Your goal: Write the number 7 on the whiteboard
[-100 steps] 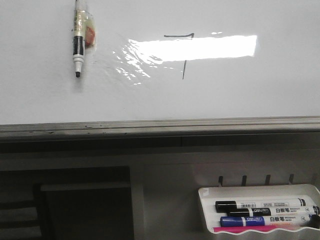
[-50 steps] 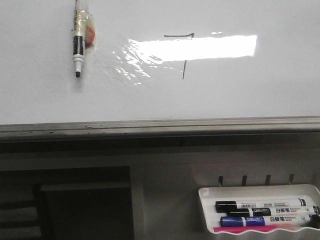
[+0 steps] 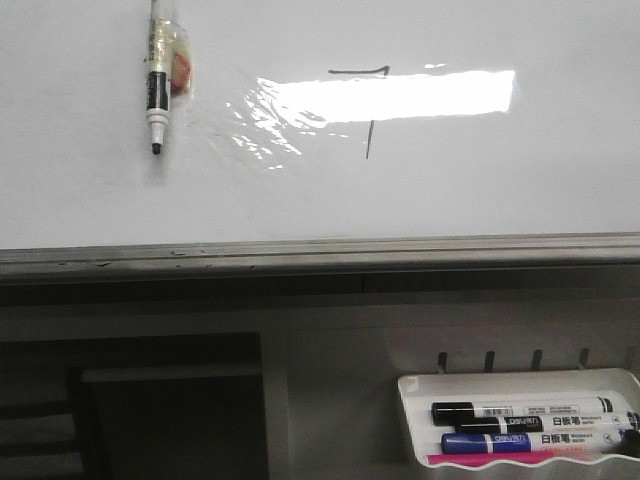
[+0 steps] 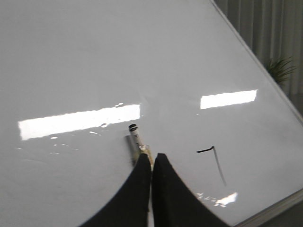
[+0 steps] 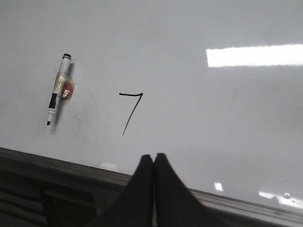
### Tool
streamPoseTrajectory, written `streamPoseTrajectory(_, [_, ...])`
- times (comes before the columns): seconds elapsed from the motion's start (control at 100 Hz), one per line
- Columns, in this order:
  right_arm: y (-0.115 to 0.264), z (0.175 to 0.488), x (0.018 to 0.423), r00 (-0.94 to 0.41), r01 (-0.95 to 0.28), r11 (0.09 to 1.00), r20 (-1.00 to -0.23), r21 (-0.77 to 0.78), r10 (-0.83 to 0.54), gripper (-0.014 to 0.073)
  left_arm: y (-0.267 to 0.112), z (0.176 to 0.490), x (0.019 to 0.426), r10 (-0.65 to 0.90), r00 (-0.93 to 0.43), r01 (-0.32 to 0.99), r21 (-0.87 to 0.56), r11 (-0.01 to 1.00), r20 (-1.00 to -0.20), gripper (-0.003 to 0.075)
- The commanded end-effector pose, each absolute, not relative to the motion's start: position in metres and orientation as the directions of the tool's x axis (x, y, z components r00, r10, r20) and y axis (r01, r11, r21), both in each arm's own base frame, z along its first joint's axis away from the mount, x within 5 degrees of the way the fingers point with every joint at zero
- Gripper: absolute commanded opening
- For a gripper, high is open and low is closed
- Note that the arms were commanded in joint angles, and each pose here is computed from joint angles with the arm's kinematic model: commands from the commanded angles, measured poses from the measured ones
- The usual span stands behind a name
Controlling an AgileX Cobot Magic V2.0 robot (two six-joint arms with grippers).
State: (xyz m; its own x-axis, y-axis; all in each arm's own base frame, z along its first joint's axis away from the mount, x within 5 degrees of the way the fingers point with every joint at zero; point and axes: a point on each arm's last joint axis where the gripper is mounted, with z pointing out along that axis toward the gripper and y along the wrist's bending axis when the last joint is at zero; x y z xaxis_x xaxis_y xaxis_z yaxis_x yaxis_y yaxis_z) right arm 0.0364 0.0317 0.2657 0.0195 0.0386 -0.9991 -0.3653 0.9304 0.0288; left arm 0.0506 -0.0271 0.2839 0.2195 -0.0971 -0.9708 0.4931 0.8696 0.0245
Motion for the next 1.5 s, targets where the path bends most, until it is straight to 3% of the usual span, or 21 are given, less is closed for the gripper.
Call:
streamPoseTrajectory(0.0, [0.028,0.277,0.037,0.067,-0.328,0.943,-0.995,0.045,0.071,-0.0064,-0.025,0.293,0.055,-0.075,0.268,0.418,0.045,0.908,-0.96,-0.002])
streamPoseTrajectory(0.21, [0.028,0.277,0.037,0.067,-0.328,0.943,-0.995,0.045,0.071,-0.0064,-0.016,0.274,0.058,0.025,0.268,0.246,0.094,0.965,-0.963,-0.002])
streamPoseTrajectory(0.64, [0.028,0.277,0.037,0.067,-0.328,0.944,-0.995,0.045,0.071,-0.0064,-0.004,0.209,0.054,-0.006,0.15,0.075,0.005,0.997,-0.989,-0.002])
streamPoseTrajectory(1.49, [0.028,0.277,0.037,0.068,-0.327,0.944,-0.995,0.045,0.071,-0.0064,0.0,0.204,0.055,-0.005,0.102,0.008,-0.004,1.0,-0.995,-0.002])
